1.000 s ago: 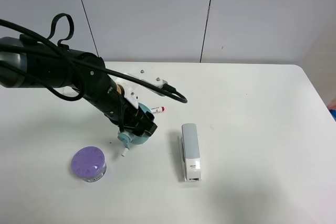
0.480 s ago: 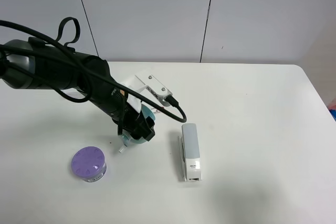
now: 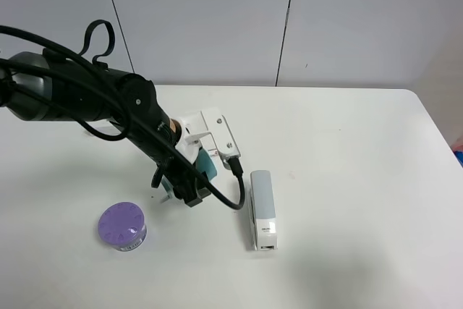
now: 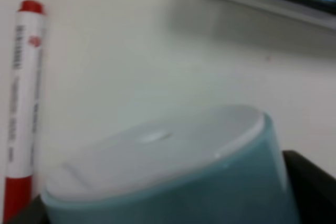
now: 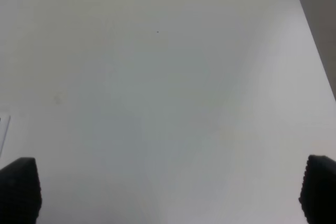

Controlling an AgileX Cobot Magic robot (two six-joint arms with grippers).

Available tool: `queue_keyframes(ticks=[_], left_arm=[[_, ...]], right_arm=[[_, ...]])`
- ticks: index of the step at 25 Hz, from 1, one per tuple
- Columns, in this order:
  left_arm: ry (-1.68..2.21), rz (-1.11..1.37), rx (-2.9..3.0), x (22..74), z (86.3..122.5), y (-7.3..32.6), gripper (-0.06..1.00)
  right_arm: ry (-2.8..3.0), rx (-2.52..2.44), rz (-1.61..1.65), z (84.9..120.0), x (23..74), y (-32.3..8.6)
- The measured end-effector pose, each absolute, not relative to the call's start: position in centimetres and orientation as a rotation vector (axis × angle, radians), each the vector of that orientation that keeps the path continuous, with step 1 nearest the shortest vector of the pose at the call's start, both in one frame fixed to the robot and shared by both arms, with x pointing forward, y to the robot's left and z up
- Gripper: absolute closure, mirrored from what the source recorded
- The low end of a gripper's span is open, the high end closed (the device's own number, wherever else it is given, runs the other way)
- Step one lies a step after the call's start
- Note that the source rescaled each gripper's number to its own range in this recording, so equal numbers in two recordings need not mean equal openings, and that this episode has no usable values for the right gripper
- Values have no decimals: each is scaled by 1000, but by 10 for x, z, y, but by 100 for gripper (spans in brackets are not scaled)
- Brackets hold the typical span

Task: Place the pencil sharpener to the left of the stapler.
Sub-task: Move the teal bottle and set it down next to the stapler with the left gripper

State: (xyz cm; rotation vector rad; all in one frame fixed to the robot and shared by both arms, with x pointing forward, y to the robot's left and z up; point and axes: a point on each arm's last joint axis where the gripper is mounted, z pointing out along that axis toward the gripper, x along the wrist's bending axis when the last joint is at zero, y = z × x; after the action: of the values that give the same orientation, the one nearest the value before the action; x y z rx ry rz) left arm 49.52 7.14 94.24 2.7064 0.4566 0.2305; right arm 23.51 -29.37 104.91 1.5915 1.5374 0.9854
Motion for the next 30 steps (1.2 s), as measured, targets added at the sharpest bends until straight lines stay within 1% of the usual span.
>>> queue_keyframes(ticks=[7, 13, 30], left_arm=[[325, 159, 2766, 487, 924, 61, 93], [229, 143, 2790, 480, 915, 52, 93], [234, 184, 2739, 484, 911, 46, 93]], right_arm=[[1537, 1591, 985, 1049, 235, -294], [1537, 1591, 985, 1049, 235, -294], [1537, 1591, 985, 1049, 235, -294]])
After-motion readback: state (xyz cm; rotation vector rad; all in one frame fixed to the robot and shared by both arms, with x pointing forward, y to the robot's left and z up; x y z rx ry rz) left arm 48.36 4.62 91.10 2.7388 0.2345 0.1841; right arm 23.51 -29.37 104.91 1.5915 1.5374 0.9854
